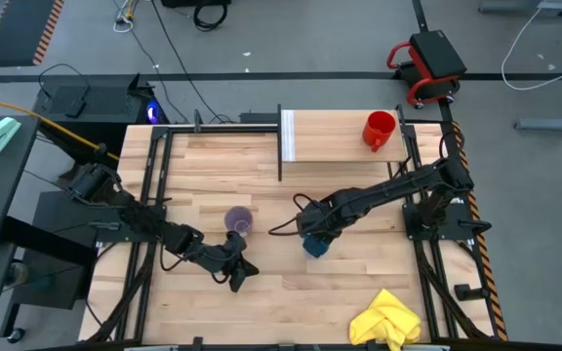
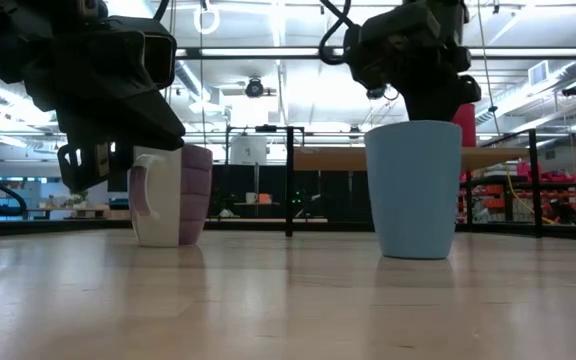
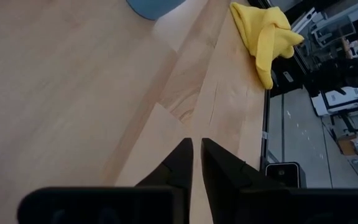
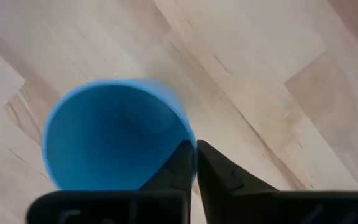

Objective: Stack small to large cups/mugs on shelf
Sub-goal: Put the blue cup on the shelf

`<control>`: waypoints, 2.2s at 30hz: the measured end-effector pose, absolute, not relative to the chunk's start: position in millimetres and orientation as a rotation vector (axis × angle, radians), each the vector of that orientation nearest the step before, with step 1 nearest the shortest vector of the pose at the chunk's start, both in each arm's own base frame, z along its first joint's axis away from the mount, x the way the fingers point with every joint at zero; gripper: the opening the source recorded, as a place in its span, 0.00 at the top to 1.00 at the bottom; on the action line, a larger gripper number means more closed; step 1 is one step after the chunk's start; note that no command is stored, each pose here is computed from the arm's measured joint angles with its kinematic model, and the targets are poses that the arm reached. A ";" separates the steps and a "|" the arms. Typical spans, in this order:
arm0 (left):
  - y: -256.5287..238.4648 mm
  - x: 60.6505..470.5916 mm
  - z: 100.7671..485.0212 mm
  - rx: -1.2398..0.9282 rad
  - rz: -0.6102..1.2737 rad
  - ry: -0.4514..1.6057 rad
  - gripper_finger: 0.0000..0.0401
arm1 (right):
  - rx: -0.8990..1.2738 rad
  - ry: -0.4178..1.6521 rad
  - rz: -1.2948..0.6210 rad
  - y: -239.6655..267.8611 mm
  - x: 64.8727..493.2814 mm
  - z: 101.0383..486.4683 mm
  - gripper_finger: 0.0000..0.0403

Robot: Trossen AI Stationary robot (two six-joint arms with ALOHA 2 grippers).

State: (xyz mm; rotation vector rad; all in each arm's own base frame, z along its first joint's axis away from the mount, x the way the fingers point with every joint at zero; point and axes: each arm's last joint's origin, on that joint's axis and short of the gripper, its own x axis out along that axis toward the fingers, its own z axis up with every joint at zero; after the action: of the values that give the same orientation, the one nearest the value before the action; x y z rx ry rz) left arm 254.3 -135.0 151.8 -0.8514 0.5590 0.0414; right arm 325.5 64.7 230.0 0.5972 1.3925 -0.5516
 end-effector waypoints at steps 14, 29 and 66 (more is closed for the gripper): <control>-135.0 254.3 151.8 -0.851 0.042 0.559 0.90 | 0.532 1.438 -0.510 53.6 326.4 251.3 0.99; -134.5 254.4 151.7 -0.833 0.048 0.552 0.91 | 0.496 1.344 -0.486 -5.8 311.9 367.2 1.00; -119.2 261.5 151.8 -0.889 0.157 0.495 0.94 | 0.556 1.217 -0.794 -195.7 221.5 394.7 1.00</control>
State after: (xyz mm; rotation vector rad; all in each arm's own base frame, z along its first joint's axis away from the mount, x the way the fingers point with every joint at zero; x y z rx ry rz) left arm 261.5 -119.2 151.8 -0.8888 0.4947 0.1570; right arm 221.5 -195.7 394.7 0.5555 1.2167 -0.7939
